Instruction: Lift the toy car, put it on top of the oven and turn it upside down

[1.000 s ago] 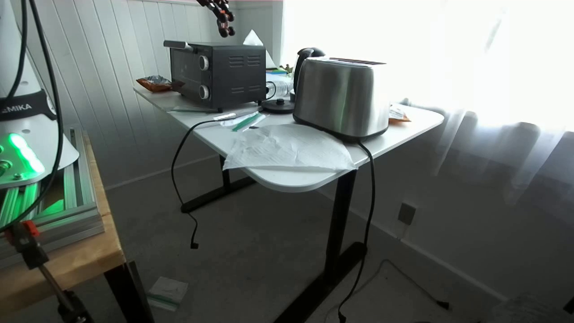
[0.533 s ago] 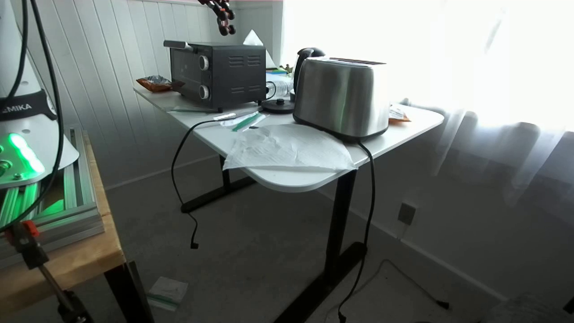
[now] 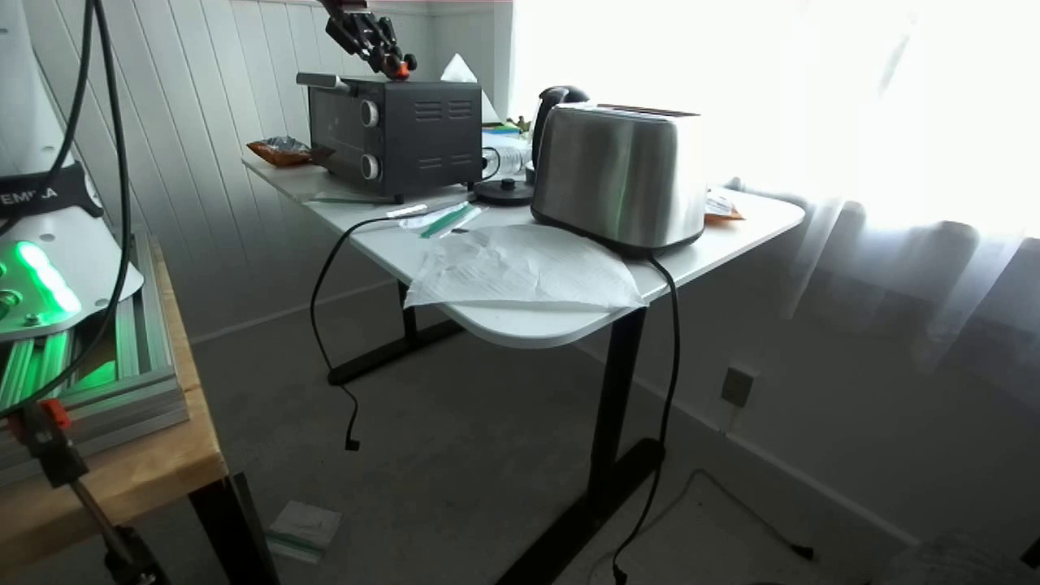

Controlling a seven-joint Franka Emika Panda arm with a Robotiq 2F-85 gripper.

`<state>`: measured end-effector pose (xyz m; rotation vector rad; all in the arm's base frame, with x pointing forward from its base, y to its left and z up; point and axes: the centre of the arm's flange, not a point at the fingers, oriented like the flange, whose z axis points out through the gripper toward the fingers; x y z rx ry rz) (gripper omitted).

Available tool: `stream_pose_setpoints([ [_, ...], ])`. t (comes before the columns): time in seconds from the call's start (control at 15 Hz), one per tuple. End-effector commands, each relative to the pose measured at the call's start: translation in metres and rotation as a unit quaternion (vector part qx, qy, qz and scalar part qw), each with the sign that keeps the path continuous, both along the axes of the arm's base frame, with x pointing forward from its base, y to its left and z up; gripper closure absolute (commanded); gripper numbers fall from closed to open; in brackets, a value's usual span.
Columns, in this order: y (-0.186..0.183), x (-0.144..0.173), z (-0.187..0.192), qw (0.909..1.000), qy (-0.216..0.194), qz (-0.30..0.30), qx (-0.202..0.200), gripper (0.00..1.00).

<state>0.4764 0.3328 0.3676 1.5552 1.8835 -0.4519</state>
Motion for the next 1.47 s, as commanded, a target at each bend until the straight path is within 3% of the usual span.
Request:
stream_pose_setpoints([
  [0.0, 0.034, 0.011, -0.021, 0.9998, -0.006, -0.019, 0.01, 0.81],
  [0.2, 0.036, 0.017, -0.016, 0.9995, -0.015, -0.027, 0.011, 0.81],
  [0.27, 0.035, 0.019, -0.013, 0.9992, -0.021, -0.029, 0.018, 0.31],
  [0.4, 0.032, 0.024, -0.006, 0.9988, -0.029, -0.03, 0.027, 0.25],
  [0.6, 0.027, 0.031, 0.01, 0.9977, -0.035, -0.034, 0.047, 0.04],
  [1.0, 0.003, 0.049, 0.061, 0.9911, -0.045, -0.066, 0.106, 0.0],
  [1.2, -0.014, 0.056, 0.088, 0.9791, -0.066, -0.125, 0.147, 0.0],
  [1.4, -0.033, 0.059, 0.111, 0.96, -0.078, -0.193, 0.188, 0.0],
])
